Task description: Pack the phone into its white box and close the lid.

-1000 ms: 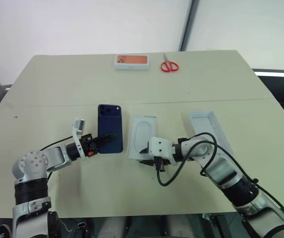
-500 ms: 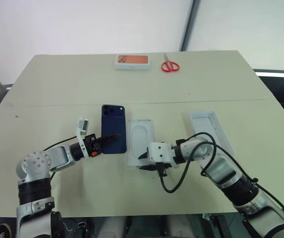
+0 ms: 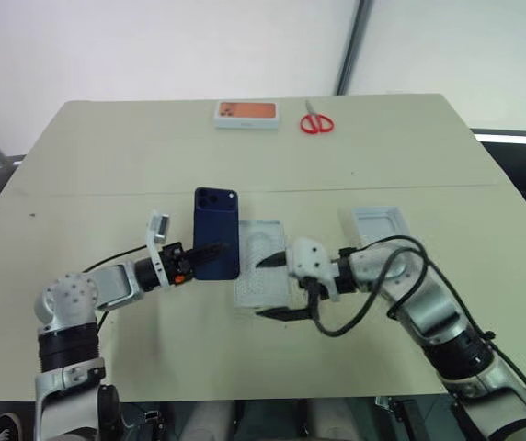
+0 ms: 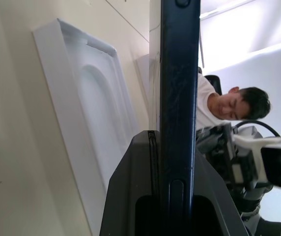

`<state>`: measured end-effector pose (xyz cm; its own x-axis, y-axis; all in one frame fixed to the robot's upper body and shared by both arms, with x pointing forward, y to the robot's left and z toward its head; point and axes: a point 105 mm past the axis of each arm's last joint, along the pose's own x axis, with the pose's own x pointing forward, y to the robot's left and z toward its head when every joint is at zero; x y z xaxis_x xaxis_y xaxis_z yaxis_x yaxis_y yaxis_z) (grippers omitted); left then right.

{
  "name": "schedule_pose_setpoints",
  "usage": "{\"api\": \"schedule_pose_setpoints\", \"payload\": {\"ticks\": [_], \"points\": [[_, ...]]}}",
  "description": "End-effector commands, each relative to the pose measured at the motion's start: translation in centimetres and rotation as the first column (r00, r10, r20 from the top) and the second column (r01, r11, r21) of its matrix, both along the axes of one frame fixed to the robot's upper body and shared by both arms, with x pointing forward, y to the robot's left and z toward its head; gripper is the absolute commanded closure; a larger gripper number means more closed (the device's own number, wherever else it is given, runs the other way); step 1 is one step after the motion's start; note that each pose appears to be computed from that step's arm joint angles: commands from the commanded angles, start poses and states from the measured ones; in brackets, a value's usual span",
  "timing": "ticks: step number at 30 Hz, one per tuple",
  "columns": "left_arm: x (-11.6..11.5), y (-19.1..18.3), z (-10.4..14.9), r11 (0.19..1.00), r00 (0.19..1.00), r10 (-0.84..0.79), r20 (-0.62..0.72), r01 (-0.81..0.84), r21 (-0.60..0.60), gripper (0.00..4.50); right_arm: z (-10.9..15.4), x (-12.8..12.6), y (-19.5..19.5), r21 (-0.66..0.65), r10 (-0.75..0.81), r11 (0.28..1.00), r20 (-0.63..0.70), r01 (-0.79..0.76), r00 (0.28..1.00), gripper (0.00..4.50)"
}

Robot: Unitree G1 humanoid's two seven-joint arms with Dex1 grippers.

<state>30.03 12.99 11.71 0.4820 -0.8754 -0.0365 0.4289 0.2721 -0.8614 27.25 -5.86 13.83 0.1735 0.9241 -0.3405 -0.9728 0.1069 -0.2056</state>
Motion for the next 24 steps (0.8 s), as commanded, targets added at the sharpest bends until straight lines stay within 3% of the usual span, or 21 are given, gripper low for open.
{"api": "schedule_pose_setpoints", "payload": {"ticks": [1, 3, 7, 20, 24], "points": [[-0.1, -1.0, 1.4, 0.998, 0.999, -0.036, 0.039, 0.038, -0.043, 4.50, 1.7, 0.6, -2.0, 0.059, -0.087, 0.995, 0.019, 0.086, 0.996, 0.02], [-0.1, -1.1, 1.4, 0.998, 0.999, -0.036, 0.037, 0.038, -0.046, 4.50, 1.7, 0.7, -2.2, 0.062, -0.098, 0.993, 0.010, 0.097, 0.995, 0.02], [-1.5, -2.9, -0.5, 0.996, 0.996, -0.079, -0.036, 0.077, -0.039, 4.50, 1.3, 0.7, -6.4, 0.085, -0.237, 0.968, -0.007, 0.237, 0.971, 0.02], [-2.0, -5.2, -1.6, 0.996, 0.994, -0.080, -0.079, 0.076, -0.053, 4.50, 0.3, 0.7, -6.1, 0.077, -0.252, 0.965, 0.022, 0.249, 0.968, 0.02], [-2.4, -5.6, -1.7, 0.995, 0.993, -0.098, -0.070, 0.096, -0.021, 2.73, 0.5, 0.8, -5.9, 0.081, -0.244, 0.967, 0.026, 0.241, 0.969, 0.00]]}}
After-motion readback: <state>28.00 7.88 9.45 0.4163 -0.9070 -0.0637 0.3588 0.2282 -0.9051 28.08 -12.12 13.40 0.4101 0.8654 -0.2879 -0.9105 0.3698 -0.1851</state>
